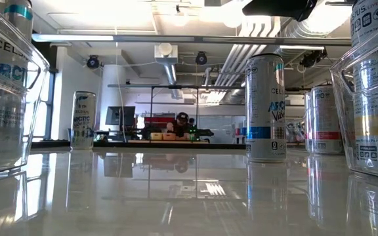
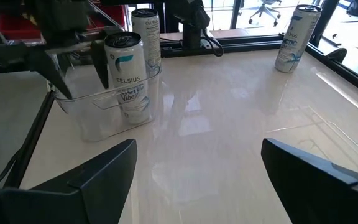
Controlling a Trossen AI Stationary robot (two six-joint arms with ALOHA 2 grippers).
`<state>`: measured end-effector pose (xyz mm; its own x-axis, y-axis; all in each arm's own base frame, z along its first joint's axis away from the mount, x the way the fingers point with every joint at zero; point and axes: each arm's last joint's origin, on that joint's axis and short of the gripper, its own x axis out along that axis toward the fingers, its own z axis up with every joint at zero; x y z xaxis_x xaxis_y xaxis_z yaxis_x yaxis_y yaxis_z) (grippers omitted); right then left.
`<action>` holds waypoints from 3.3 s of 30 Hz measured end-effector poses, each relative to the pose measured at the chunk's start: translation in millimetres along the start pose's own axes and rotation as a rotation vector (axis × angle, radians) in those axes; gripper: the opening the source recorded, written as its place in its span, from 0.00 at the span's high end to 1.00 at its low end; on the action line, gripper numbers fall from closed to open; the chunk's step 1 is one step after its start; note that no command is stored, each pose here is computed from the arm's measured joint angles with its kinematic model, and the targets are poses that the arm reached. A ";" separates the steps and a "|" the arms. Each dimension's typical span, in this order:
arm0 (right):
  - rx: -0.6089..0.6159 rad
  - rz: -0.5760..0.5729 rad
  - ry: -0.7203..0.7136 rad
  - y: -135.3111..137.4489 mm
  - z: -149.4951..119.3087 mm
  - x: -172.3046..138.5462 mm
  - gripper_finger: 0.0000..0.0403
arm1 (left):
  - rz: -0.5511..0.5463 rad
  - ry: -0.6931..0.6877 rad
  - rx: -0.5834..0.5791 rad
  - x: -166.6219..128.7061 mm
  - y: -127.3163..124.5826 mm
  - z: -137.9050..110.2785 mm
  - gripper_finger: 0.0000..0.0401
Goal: Sort soda cans
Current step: Put the bottom white-blue soda can into the bottom left transparent bin, then put the bottom right white-blue soda can into the bottom left transparent bin
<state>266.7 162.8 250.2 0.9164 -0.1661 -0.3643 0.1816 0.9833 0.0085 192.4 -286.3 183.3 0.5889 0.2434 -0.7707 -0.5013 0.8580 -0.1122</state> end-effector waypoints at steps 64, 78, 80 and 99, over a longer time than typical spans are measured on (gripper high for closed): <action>0.004 0.000 0.001 0.0 -0.2 0.0 0.15 | -0.027 -0.177 -0.151 49.6 37.9 -29.2 1.00; -0.146 0.141 0.011 8.4 37.0 -9.2 0.15 | -0.108 -0.141 -0.058 -4.0 -4.5 -14.7 1.00; -0.176 0.114 0.054 2.0 51.4 -13.9 0.15 | -0.099 -0.199 -0.046 -13.0 -5.9 -11.2 1.00; 0.023 -0.190 0.344 -70.1 13.0 10.3 0.15 | -0.127 -0.536 0.067 -63.2 5.6 34.3 0.98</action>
<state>268.1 91.1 258.0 0.6933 -0.3071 -0.6519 0.3483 0.9348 -0.0699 174.1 -281.4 252.9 0.8908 0.3173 -0.3251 -0.3744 0.9181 -0.1298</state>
